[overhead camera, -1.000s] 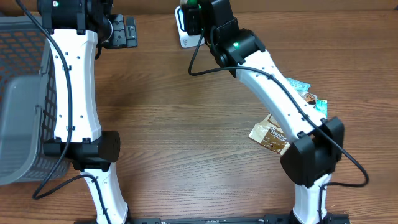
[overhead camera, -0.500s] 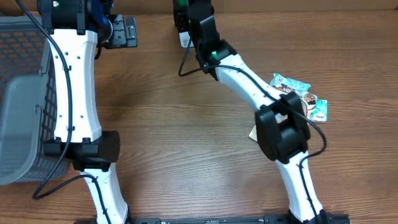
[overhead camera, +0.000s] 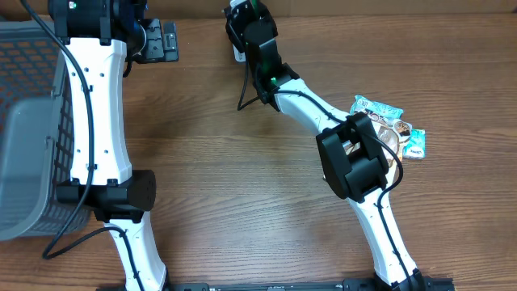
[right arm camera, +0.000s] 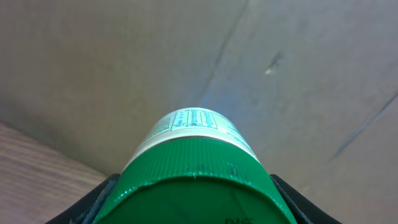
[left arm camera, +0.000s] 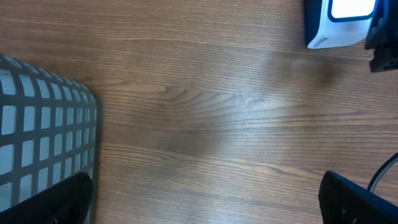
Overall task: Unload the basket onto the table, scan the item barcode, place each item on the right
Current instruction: 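Hold the jar in front of the scanner with the right gripper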
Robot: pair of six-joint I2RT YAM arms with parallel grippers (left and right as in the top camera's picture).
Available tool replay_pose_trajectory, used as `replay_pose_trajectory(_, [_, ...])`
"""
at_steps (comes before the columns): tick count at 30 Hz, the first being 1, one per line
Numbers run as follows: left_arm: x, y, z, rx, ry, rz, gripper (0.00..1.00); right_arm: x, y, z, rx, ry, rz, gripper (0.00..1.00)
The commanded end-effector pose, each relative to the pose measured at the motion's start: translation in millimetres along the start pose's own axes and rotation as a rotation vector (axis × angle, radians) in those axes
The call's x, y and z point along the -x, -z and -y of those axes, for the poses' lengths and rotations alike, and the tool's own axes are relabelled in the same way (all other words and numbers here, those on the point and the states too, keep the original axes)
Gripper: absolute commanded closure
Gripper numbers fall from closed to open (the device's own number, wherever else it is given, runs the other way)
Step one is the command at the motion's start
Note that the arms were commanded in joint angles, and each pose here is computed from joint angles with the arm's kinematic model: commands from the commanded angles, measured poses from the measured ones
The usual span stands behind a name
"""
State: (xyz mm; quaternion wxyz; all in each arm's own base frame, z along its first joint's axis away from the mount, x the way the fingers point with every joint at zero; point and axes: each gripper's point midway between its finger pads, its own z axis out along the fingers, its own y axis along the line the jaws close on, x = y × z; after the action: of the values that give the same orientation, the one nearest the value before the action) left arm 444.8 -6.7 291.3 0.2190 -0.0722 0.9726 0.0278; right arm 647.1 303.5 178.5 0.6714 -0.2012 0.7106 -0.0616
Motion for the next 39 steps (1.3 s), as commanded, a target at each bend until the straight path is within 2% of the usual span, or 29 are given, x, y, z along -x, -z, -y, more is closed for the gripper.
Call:
replay_pose_trajectory(1, [2,11,-2,0.006,0.000,0.030,0.00,1,-4,7,-0.009,0.061,0.028,0.66])
replay_pose_trajectory(8, [2,11,-2,0.006,0.000,0.030,0.00,0,-5,-2,0.032,0.061,0.038,0.67])
replay_pose_trajectory(18, [2,11,-2,0.006,0.000,0.030,0.00,-25,-11,-14,0.041,0.079,0.034,0.62])
replay_pose_trajectory(26, [2,11,-2,0.006,0.000,0.030,0.00,-5,-10,-6,0.003,0.067,0.117,0.62])
replay_pose_trajectory(39, [2,11,-2,0.006,0.000,0.030,0.00,3,-6,-6,-0.030,0.062,0.112,0.67])
